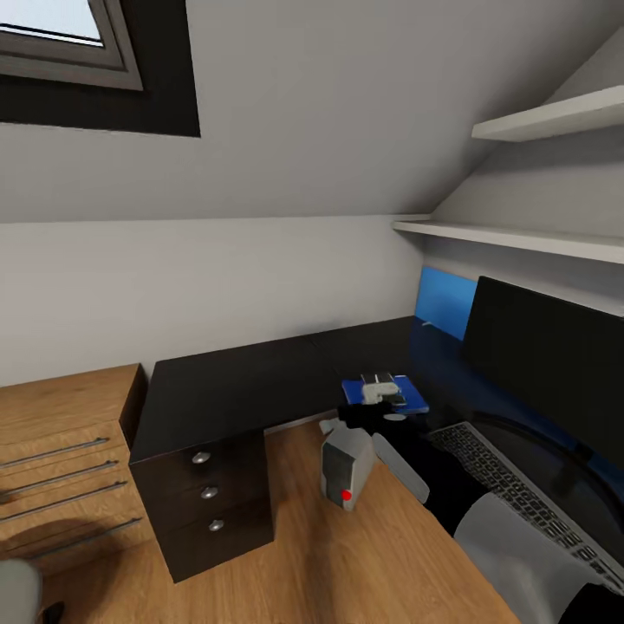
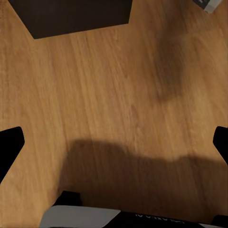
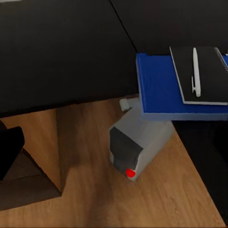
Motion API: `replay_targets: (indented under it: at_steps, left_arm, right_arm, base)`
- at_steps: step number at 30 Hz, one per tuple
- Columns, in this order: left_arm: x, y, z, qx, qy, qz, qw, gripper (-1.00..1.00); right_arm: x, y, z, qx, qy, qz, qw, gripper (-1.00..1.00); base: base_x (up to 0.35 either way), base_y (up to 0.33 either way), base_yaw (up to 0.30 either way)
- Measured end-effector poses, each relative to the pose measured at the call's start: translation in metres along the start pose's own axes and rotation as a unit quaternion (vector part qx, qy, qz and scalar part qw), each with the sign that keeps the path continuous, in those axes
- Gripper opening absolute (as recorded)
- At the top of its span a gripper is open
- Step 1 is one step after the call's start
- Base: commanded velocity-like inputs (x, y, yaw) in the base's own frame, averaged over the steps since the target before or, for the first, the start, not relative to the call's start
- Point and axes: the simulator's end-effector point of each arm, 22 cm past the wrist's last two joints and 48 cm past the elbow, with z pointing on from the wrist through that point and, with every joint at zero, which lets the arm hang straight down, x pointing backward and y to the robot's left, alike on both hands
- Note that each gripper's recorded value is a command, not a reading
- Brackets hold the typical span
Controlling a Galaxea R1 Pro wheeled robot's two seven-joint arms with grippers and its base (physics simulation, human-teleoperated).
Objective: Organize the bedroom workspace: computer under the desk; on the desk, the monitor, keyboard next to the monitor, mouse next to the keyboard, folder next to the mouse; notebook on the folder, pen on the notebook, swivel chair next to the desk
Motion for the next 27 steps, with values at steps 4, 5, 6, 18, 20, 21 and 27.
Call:
replay_targets:
  at_steps: [4,5,6,18,20,21,27]
  left_arm:
    - [-0.004,-0.001,-0.005,0.000,-0.002,0.001,1.0000,1.00]
    - [-0.005,0.000,-0.006,-0.001,-0.003,0.001,1.0000,1.00]
    - [-0.006,0.000,-0.007,-0.001,-0.003,0.001,1.0000,1.00]
    - [-0.023,0.017,-0.018,-0.019,-0.014,-0.017,0.9996,1.00]
    - [-0.025,0.019,-0.020,-0.021,-0.015,-0.019,0.9995,1.00]
    - [-0.026,0.021,-0.021,-0.023,-0.015,-0.021,0.9994,1.00]
    - [-0.046,0.045,-0.025,-0.048,-0.044,-0.059,0.9962,1.00]
  right_arm:
    - [-0.006,0.014,-0.003,-0.007,-0.011,-0.013,0.9998,1.00]
    - [-0.007,0.016,-0.004,-0.007,-0.015,-0.015,0.9998,1.00]
    - [-0.008,0.016,-0.005,-0.006,-0.016,-0.016,0.9997,1.00]
    - [0.142,0.055,0.001,0.008,0.015,-0.053,0.9985,1.00]
    - [0.179,0.046,-0.002,0.026,0.031,-0.066,0.9970,1.00]
    - [0.199,0.035,-0.005,0.039,0.034,-0.073,0.9960,1.00]
    - [0.289,0.011,-0.045,0.065,0.065,-0.079,0.9926,1.00]
  base:
    - [-0.006,-0.002,0.000]
    - [-0.003,-0.001,0.000]
    - [-0.002,-0.001,0.000]
    - [0.000,0.000,0.000]
    - [0.000,0.000,0.000]
    - [0.000,0.000,0.000]
    - [0.000,0.000,0.000]
